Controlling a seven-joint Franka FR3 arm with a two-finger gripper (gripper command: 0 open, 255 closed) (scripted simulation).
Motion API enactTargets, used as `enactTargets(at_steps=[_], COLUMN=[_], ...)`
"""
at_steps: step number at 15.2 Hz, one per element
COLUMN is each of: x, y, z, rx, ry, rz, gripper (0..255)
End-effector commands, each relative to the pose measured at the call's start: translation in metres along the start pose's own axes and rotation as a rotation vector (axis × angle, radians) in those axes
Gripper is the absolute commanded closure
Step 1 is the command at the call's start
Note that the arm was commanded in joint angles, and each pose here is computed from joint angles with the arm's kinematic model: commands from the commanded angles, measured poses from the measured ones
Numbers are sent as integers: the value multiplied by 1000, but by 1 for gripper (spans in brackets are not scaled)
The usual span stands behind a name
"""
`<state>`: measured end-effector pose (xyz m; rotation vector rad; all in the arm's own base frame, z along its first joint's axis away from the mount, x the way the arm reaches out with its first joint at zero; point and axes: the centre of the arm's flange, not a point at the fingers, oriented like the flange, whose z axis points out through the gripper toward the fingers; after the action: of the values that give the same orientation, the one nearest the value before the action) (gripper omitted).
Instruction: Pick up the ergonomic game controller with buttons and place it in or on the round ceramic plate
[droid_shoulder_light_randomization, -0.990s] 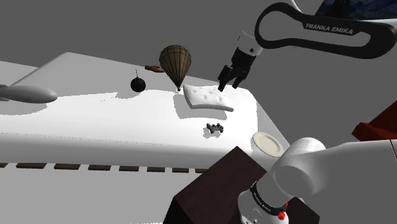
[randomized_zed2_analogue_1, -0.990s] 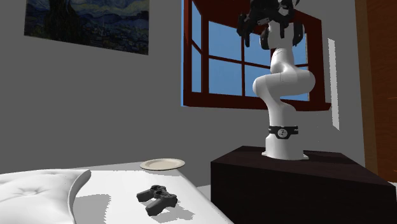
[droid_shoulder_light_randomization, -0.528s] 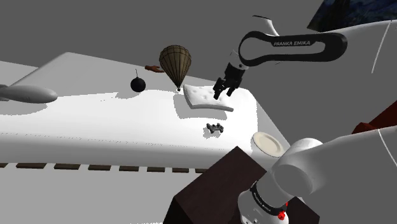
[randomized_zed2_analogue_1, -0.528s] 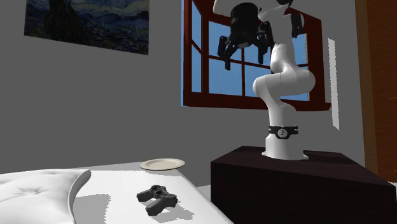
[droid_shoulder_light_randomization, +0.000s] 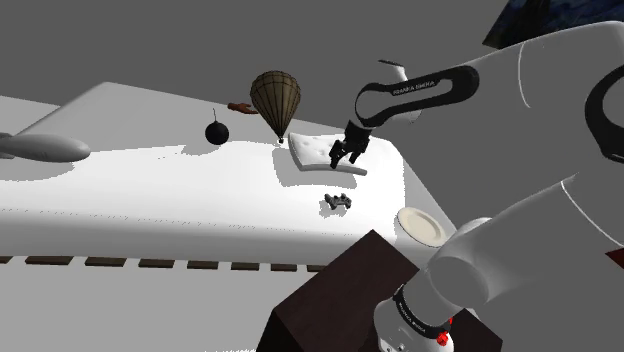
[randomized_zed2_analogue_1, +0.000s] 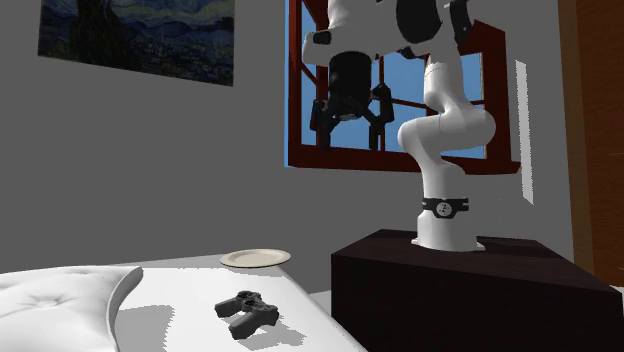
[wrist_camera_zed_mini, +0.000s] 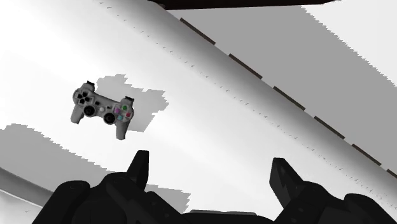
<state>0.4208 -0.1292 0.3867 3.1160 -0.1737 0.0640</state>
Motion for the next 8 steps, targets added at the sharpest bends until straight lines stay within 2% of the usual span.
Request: enactTargets(at_steps=[1,8], x=[11,44], y=[11,53], z=[22,98], rx=[-3,-9], ry=[-2,-15], rz=[3,13], gripper=[0,0])
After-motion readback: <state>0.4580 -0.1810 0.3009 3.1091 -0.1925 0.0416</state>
